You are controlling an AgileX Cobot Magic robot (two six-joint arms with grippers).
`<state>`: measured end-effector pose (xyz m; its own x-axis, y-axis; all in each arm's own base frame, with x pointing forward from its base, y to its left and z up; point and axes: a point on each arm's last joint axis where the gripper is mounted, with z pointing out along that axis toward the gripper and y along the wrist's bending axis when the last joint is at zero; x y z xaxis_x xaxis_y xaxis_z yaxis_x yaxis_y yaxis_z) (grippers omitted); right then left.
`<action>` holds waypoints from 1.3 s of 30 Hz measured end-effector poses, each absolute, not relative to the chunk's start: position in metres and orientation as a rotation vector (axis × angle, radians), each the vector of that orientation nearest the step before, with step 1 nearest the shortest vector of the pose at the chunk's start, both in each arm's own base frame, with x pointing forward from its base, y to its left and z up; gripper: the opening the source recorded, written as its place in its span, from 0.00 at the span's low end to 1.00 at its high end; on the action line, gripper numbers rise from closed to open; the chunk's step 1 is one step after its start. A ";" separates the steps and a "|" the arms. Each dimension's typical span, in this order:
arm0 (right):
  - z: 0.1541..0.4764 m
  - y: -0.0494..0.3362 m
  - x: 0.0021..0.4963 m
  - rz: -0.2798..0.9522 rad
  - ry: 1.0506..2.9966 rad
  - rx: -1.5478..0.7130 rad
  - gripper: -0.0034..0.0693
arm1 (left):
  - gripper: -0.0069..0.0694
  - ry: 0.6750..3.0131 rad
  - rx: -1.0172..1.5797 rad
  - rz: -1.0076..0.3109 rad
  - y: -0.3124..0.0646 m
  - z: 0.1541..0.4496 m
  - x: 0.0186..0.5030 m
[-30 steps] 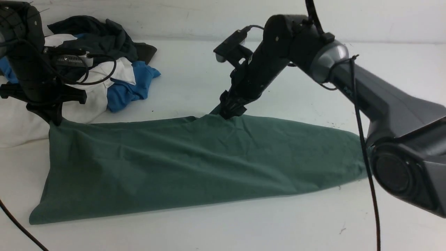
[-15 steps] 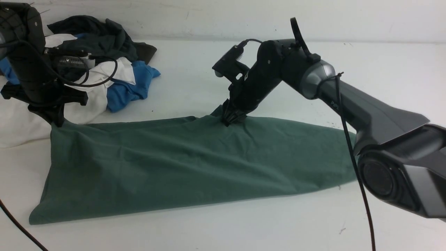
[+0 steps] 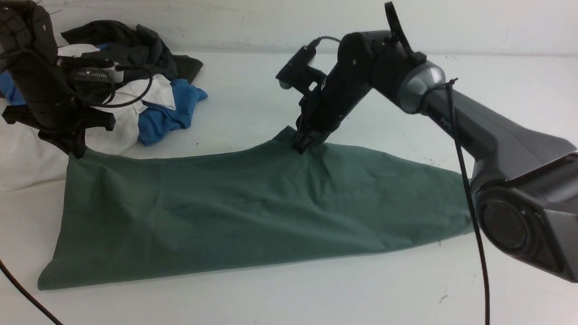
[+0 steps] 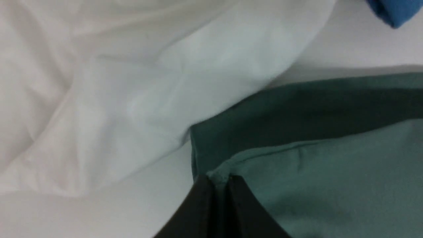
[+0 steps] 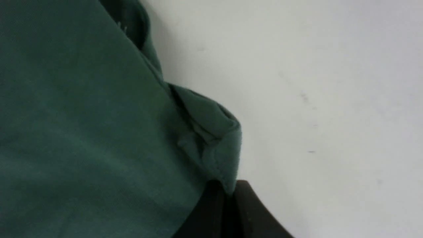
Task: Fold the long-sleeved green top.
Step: Use both arms to drag the lower edge of the fabric forward and fold it over the upper edge
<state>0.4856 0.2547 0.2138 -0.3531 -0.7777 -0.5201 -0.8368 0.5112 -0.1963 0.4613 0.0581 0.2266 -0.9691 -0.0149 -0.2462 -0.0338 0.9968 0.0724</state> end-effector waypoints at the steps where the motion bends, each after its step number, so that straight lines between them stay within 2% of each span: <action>1: 0.221 0.254 0.486 0.122 2.177 -1.296 0.05 | 0.11 2.866 -0.033 0.122 0.059 0.231 0.462; 5: 0.233 0.248 0.493 0.103 2.133 -1.197 0.05 | 0.11 2.811 -0.058 0.190 0.063 0.240 0.463; 10: 0.230 0.243 0.502 0.102 2.115 -1.141 0.05 | 0.11 2.802 -0.174 0.221 0.074 0.234 0.464; 15: 0.209 0.246 0.511 0.100 2.096 -1.113 0.05 | 0.11 2.809 -0.189 0.216 0.078 0.206 0.474; 20: 0.204 0.247 0.512 0.100 2.094 -1.109 0.05 | 0.11 2.825 -0.180 0.215 0.079 0.182 0.481; 25: 0.205 0.247 0.513 0.091 2.087 -1.109 0.09 | 0.15 2.817 -0.179 0.216 0.080 0.178 0.483; 31: 0.205 0.240 0.517 0.018 2.078 -1.109 0.43 | 0.39 2.806 -0.189 0.252 0.086 0.180 0.482; 34: 0.212 0.235 0.514 -0.022 2.124 -1.085 0.62 | 0.50 2.797 -0.194 0.260 0.086 0.191 0.480; 36: 0.217 0.234 0.511 -0.042 2.150 -1.077 0.66 | 0.53 2.795 -0.196 0.262 0.086 0.197 0.478; 37: 0.225 0.229 0.506 -0.088 2.205 -1.067 0.72 | 0.55 2.777 -0.200 0.264 0.085 0.211 0.475; 39: 0.240 0.222 0.499 -0.134 2.266 -1.017 0.74 | 0.56 2.749 -0.205 0.267 0.085 0.230 0.471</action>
<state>0.4994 0.2223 0.2402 -0.4936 -0.7009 -0.5148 -0.6352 0.6949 -0.3370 0.4713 0.0850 0.2301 -0.9210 -0.1070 -0.3745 -0.1772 0.9714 0.1582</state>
